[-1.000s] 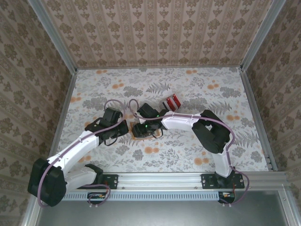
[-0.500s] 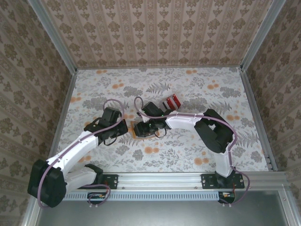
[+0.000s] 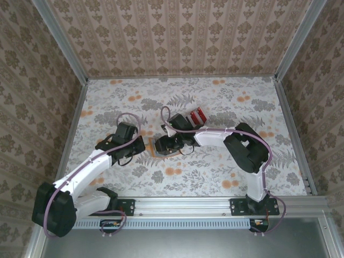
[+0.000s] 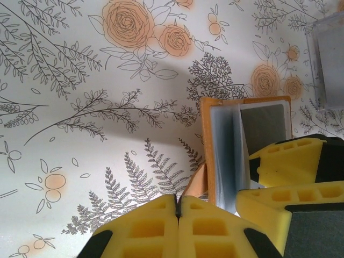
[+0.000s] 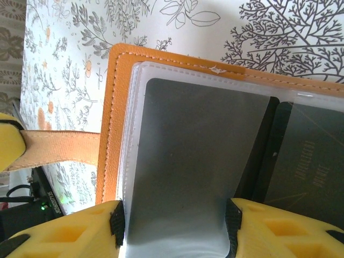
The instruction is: Put the credit cards into the card holder
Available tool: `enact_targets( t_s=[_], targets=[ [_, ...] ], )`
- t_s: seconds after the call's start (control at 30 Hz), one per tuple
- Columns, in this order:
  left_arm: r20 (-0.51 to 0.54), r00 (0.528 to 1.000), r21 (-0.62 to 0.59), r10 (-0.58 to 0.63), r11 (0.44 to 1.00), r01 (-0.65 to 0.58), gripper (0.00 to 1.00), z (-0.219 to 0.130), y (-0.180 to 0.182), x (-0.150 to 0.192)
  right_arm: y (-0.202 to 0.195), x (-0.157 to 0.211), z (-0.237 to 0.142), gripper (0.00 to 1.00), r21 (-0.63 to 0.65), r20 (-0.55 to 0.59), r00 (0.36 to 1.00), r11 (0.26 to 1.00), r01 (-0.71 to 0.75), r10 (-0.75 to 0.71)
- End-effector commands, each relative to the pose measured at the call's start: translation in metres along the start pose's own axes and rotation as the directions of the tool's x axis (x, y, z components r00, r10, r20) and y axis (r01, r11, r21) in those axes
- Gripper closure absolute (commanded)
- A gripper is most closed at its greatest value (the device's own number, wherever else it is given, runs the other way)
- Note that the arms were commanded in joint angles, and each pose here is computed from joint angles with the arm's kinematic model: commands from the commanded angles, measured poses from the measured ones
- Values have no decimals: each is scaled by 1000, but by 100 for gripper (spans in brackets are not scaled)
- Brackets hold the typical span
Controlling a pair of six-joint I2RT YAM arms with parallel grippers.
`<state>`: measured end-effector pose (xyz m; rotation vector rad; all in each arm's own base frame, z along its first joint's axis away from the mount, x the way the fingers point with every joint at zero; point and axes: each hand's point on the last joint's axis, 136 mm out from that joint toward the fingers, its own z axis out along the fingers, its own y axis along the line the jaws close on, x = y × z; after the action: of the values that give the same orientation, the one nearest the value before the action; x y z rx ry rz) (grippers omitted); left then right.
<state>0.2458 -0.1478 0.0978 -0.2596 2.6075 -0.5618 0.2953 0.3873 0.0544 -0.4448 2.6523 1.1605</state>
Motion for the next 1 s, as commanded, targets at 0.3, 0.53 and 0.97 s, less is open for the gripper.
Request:
enact_targets(
  t_s=[0.3, 0.53, 0.97],
  targets=[
    [-4, 1000, -18, 5, 1000, -5, 100, 1, 7, 1, -12, -4, -20, 44, 47, 28, 1000, 999, -6, 5],
    [-1, 1000, -20, -1, 1000, 1, 100, 0, 8, 1, -21, -3, -23, 44, 80, 30, 1000, 997, -7, 5],
    [-9, 1000, -54, -3, 999, 2, 100, 5, 19, 6, -47, 0, -55, 43, 194, 71, 997, 981, -7, -7]
  ],
)
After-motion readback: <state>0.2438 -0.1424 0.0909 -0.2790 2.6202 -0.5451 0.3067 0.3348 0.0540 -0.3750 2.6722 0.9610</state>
